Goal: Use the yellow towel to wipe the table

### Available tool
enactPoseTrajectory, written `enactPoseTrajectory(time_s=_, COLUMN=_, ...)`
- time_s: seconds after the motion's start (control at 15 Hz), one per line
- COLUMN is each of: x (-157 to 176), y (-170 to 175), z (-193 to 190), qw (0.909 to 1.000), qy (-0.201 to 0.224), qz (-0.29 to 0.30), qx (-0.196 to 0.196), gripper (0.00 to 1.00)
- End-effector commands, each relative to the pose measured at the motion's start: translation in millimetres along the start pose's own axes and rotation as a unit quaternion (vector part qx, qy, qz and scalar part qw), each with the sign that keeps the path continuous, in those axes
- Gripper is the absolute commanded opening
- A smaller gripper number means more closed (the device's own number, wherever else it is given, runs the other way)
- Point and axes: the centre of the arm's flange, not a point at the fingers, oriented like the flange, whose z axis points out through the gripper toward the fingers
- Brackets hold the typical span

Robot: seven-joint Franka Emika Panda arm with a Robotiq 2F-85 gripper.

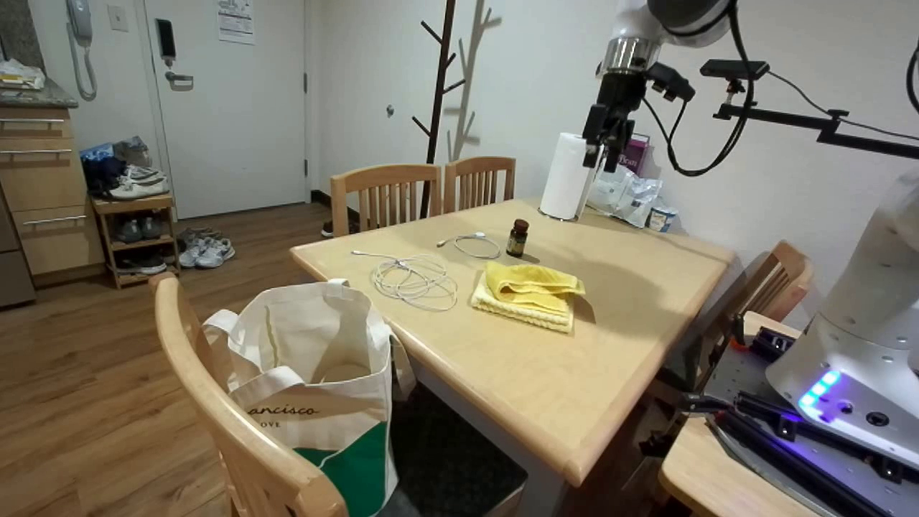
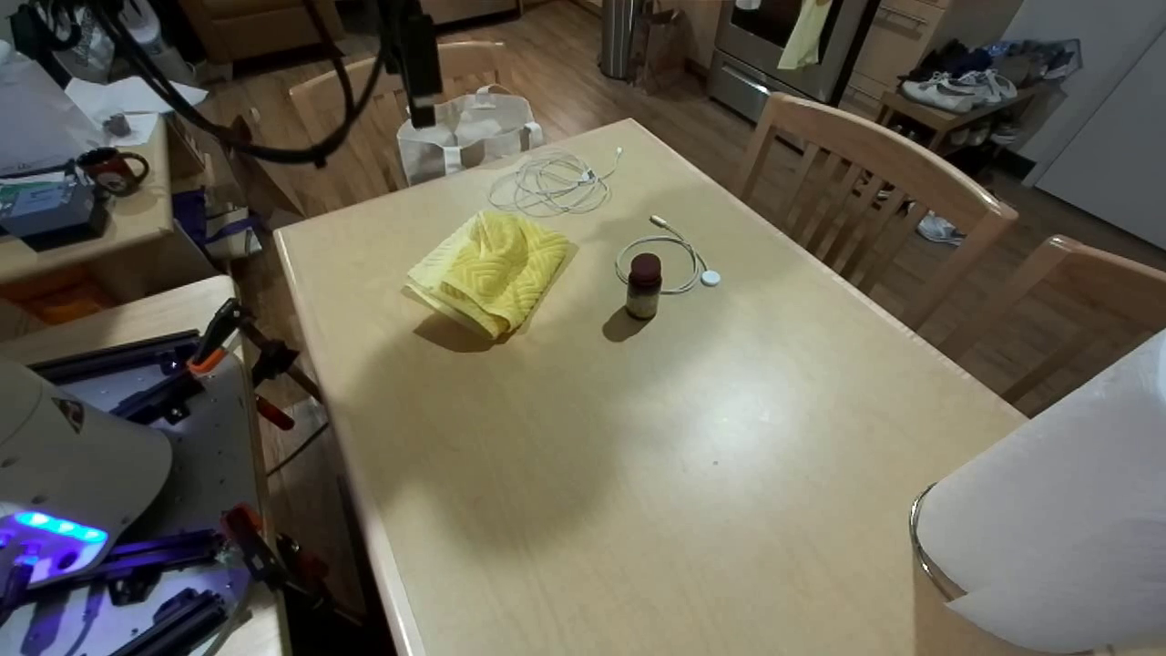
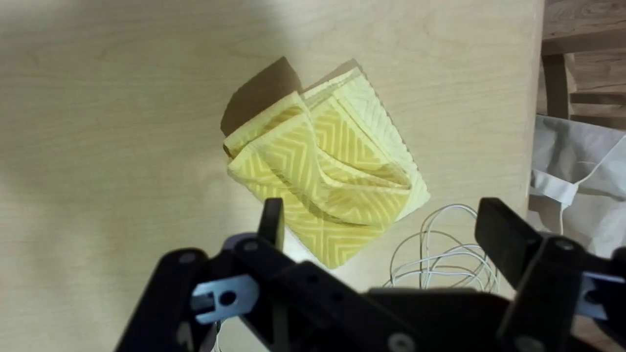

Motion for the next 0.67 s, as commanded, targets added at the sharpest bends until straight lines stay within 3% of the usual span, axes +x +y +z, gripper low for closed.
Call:
enactPoseTrajectory(time_s=0.0, x=4.2, y=19.0, z=56.4, qw=0.9984, qy=0.021, qz=-0.052, qx=0.007, gripper=1.00)
enactPoseTrajectory(time_s=0.2, x=-7.1, y=28.2, z=106.6, qw=0.9923, qy=0.004, qz=-0.122, qx=-0.018, gripper=1.00)
enactPoseTrajectory(time_s=0.33, x=-13.1, y=44.1, z=122.7, qw=0.9859, qy=-0.048, qz=-0.159, qx=-0.020, gripper=1.00)
enactPoseTrajectory(time_s=0.4, x=-10.6, y=29.4, z=109.8, qw=0.9922, qy=-0.025, qz=-0.122, qx=-0.013, gripper=1.00)
enactPoseTrajectory(time_s=0.6, x=-13.6, y=39.2, z=125.1, qw=0.9889, qy=-0.044, qz=-0.141, qx=-0.011, gripper=1.00)
